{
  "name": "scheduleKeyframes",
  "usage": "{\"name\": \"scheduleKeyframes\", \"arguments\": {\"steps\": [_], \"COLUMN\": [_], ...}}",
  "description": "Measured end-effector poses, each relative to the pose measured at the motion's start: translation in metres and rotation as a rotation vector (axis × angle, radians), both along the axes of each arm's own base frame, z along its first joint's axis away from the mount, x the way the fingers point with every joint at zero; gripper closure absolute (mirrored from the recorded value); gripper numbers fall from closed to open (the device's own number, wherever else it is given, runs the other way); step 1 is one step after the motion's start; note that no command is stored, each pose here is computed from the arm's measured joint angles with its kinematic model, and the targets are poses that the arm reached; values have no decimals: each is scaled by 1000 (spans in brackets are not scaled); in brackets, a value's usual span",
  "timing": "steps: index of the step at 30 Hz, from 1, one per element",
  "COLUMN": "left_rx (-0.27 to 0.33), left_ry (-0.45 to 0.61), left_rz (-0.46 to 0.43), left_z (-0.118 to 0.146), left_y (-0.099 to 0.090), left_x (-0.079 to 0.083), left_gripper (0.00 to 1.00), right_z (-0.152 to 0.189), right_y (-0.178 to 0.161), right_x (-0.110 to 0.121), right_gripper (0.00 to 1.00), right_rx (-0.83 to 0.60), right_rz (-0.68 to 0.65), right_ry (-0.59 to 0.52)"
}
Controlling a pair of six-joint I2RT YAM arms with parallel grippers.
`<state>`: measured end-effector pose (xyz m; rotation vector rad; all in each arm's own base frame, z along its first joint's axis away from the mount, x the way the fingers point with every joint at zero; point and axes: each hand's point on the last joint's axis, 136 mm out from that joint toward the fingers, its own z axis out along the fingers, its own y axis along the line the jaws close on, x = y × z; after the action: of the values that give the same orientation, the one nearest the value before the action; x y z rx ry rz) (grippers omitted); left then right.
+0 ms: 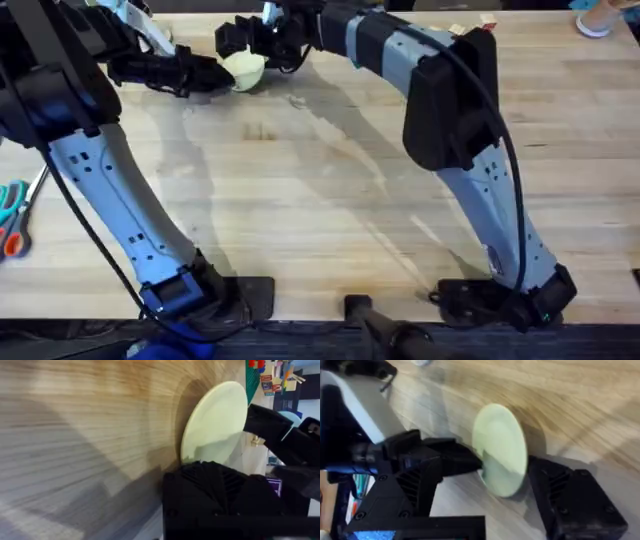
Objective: Pick up the plates from the table one by one and place each into a slot on the dish rack.
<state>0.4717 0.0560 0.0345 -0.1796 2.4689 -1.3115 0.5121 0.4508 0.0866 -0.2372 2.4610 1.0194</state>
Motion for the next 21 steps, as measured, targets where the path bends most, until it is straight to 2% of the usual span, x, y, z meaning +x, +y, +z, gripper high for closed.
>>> {"name": "scheduleKeyframes", "arguments": {"steps": [5, 21], "left_rx": [3, 3], "left_ry": [1, 1], "left_rz": [-1, -1], "left_z": [0, 0], "left_y": [0, 0], "left_x": [0, 0], "left_gripper": [961, 961], "right_z": [5, -7], "right_y": [7, 7], "right_x": [6, 6], "right_gripper": [6, 17], "right_rx": [39, 36], "right_rz": [-9, -51], "right_ry": [-29, 17]}}
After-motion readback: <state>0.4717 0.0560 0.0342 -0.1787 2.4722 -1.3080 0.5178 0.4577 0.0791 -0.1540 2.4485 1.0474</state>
